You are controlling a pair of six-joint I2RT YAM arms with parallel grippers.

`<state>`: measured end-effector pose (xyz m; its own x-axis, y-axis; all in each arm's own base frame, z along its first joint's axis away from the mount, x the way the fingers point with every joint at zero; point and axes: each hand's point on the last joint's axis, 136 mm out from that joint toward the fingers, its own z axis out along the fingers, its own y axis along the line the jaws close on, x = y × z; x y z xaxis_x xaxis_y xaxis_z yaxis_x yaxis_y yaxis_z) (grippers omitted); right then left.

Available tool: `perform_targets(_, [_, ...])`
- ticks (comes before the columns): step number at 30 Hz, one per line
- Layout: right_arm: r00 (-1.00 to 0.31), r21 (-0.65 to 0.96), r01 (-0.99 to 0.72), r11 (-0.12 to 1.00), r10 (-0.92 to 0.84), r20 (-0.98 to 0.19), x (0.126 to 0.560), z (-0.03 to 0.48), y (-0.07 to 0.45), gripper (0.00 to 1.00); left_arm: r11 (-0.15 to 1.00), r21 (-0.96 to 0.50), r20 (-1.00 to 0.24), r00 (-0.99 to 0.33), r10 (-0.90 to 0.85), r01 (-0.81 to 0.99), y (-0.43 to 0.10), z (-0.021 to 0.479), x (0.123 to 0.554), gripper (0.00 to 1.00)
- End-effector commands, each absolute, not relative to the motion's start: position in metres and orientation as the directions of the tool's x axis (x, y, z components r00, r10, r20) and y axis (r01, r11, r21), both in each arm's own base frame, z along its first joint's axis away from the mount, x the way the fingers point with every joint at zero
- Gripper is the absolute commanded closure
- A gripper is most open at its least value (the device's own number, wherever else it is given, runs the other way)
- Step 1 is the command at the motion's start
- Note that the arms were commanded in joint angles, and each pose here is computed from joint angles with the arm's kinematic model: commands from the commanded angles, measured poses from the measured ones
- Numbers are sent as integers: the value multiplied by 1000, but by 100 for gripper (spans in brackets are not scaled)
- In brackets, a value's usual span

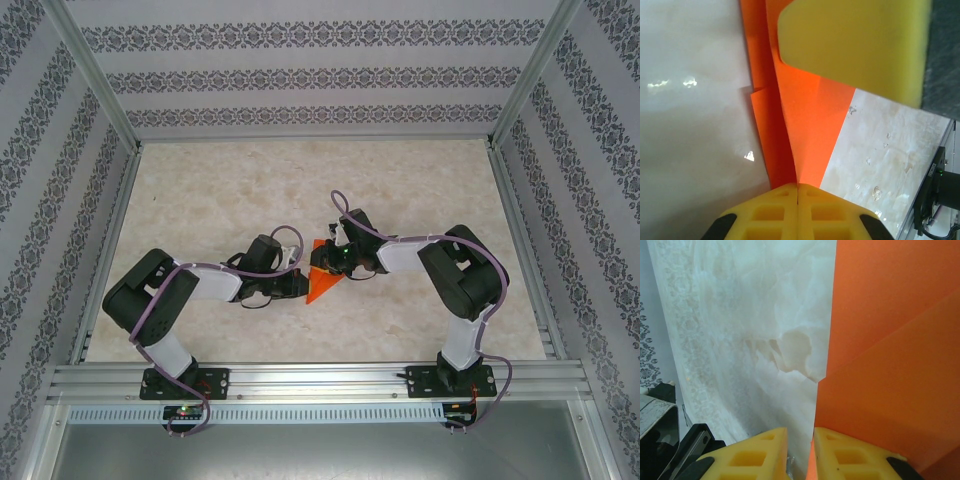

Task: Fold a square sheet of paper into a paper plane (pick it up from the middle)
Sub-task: Fourth fold the wing at the center of the table.

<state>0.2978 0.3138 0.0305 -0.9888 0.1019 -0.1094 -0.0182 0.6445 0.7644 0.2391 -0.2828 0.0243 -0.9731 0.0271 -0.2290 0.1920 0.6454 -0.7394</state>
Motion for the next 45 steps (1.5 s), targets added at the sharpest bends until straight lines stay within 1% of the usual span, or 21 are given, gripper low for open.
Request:
perform_targets(1, [-985,750,-16,661,120,-127,307,25,309,77,666,-722,-216,-976,40,187,-275,17,234,95])
perform_targets(4, [-984,751,-15,660,122,-128,307,25,308,77,677,-715,-198,-979,39,172,-274,11,233,98])
perform_targets(6, [-983,769,-27,639,122,-136,308,33,312,75,683,-713,-190,-981,34,162,-273,9,233,100])
perform_targets(8, [-980,796,-41,604,130,-149,310,49,315,75,696,-703,-181,-983,28,149,-271,6,234,100])
perform_targets(10, [-967,818,-61,572,168,-190,316,72,312,73,706,-695,-183,-983,13,138,-268,5,234,100])
perform_targets(12, [-957,819,-87,568,182,-228,321,91,306,73,705,-698,-176,-984,5,128,-268,5,233,100])
perform_targets(14, [-954,808,-105,580,172,-247,322,98,302,73,706,-700,-161,-987,-4,111,-268,3,233,100])
perform_targets(18, [-969,816,-103,569,127,-210,314,90,308,73,692,-715,-152,-988,-22,95,-271,5,234,100])
perform_targets(23, [-977,819,-104,565,97,-191,305,81,319,73,686,-722,-154,-988,-26,94,-273,8,236,100])
perform_targets(28, [-981,813,-82,577,95,-167,308,68,324,73,682,-725,-149,-989,-27,91,-274,9,236,100])
perform_targets(39, [-982,798,-66,600,102,-158,319,50,321,73,686,-722,-144,-989,-22,90,-272,8,234,100])
perform_targets(45, [-985,789,-56,612,94,-143,318,39,319,73,690,-718,-138,-990,-12,92,-271,5,232,100])
